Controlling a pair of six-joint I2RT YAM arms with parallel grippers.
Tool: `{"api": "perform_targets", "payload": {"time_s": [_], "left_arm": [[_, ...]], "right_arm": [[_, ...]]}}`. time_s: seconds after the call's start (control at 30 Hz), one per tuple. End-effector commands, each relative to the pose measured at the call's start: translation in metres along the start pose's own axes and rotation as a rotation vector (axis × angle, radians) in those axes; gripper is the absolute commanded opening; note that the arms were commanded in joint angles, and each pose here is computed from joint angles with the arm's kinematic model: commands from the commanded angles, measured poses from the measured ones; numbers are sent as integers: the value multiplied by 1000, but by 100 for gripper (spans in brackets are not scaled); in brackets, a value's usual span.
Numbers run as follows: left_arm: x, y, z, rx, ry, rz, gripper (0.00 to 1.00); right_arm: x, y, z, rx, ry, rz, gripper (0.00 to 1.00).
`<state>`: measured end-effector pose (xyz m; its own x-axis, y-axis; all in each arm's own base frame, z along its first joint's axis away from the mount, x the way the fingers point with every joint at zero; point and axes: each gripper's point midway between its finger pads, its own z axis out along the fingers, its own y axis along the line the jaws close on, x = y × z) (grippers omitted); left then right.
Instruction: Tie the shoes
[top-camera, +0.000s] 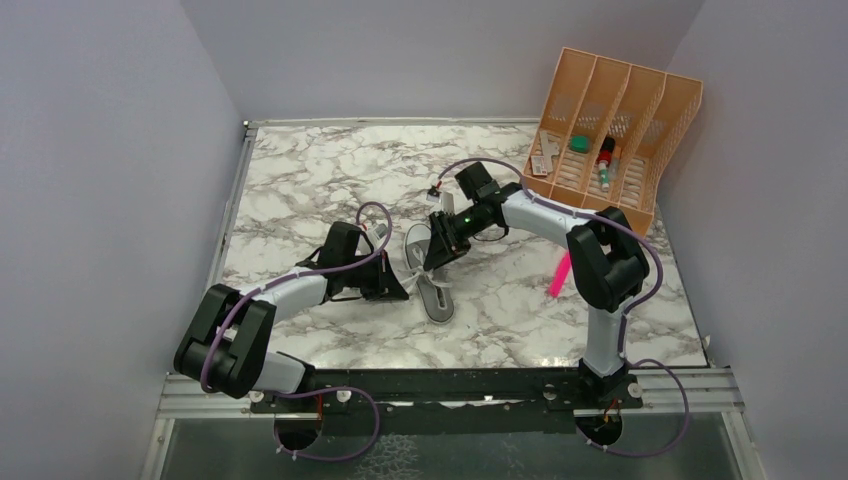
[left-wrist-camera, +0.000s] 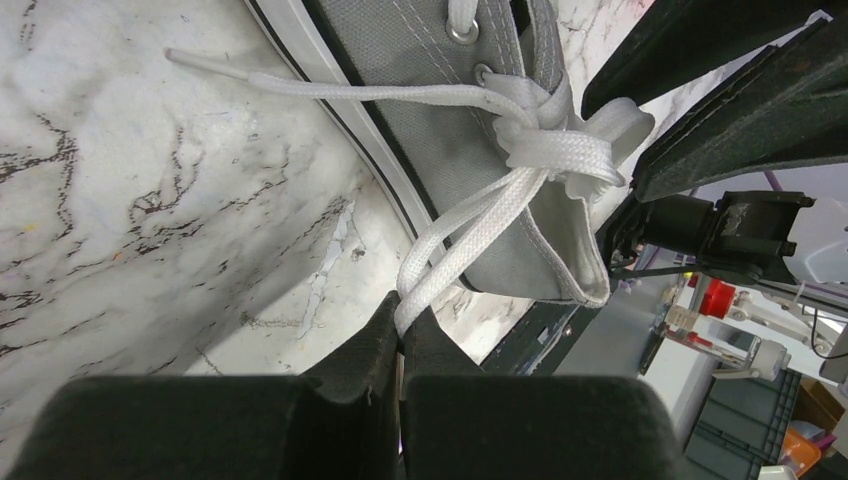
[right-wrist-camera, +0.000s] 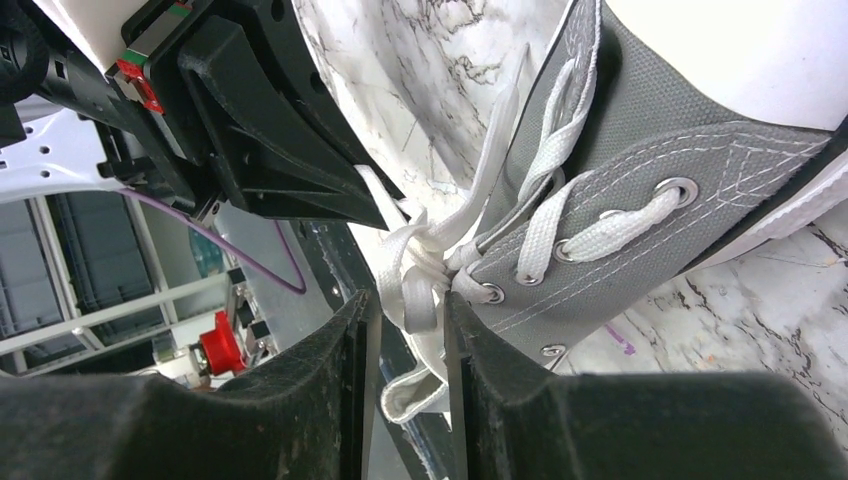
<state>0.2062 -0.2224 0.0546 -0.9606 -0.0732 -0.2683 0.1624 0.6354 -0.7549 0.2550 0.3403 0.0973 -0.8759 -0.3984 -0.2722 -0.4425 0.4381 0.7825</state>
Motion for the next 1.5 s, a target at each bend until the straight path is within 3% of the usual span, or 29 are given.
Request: {"api": "perform_targets", "payload": {"time_s": [0.0,0.17,0.3,0.5,0.83,1.47], "left_arm": [[-1,-6,-3,28,-10,12,0],[1,-5,-3,27,-8,11,0],[4,-3,-4,23,-8,6,0],[16,8,-2,-25,13,-104,0],[22,14,4,-53,43,-142,0],[27,34,4,-157,51,-149,0]], "right_arm": [[-3,-3,1,2,-16,15,32],[-1,-2,1,-3,-13,21,19],[1,-3,0,11,-16,16,16],[1,-13,-4,82,-39,21,1],[-14,-34,-16,202,-148,84,1],[-22,-56,-48,196,-289,222,1]]}}
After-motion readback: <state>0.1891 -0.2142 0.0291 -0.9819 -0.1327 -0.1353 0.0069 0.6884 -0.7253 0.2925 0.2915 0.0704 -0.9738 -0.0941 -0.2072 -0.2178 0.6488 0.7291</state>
